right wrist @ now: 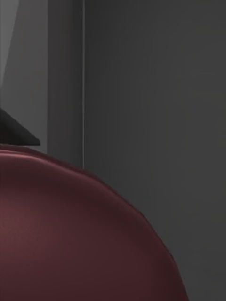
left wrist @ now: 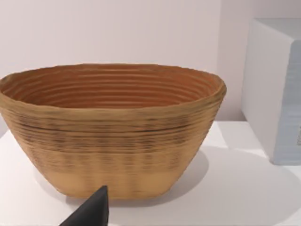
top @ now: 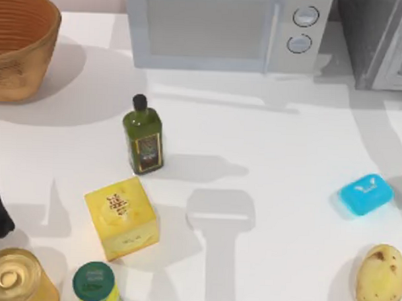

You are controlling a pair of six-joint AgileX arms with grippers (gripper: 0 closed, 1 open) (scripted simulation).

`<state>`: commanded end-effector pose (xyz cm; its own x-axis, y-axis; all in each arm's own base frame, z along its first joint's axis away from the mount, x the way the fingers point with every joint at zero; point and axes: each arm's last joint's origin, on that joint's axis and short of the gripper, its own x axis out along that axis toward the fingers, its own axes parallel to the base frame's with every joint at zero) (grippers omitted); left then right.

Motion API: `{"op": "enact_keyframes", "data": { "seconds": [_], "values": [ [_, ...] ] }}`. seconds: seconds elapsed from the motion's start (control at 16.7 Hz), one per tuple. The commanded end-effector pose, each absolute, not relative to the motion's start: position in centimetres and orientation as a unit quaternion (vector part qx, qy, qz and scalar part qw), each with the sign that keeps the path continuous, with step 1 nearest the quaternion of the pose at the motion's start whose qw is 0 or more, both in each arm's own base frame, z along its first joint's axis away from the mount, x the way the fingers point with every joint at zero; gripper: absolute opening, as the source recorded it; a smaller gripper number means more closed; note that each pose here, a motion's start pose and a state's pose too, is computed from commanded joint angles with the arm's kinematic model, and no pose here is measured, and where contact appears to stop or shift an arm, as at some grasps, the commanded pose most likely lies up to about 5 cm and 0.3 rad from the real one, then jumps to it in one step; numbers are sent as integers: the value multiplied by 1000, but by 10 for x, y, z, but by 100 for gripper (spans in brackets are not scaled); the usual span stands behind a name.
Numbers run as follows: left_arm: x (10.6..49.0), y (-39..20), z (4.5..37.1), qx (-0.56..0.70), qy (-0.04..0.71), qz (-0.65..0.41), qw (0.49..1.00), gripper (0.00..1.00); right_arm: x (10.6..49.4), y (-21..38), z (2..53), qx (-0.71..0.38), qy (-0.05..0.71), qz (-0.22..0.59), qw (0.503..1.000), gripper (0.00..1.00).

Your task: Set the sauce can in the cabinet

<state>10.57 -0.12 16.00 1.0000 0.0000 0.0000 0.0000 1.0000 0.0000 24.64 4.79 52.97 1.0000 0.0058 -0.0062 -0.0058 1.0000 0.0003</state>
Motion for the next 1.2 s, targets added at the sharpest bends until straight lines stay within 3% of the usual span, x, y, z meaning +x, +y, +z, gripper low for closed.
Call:
{"op": "enact_keyframes", "data": {
  "seconds": [0.36,0.84,1.2],
  "values": [
    [106,-1,160,0,0,0,1000,100,266,48,533,4,-1,3,1000,0],
    [106,-1,160,0,0,0,1000,100,388,45,511,2,7,-2,1000,0],
    [106,-1,160,0,0,0,1000,100,396,45,509,1,3,1,1000,0]
  ]
}}
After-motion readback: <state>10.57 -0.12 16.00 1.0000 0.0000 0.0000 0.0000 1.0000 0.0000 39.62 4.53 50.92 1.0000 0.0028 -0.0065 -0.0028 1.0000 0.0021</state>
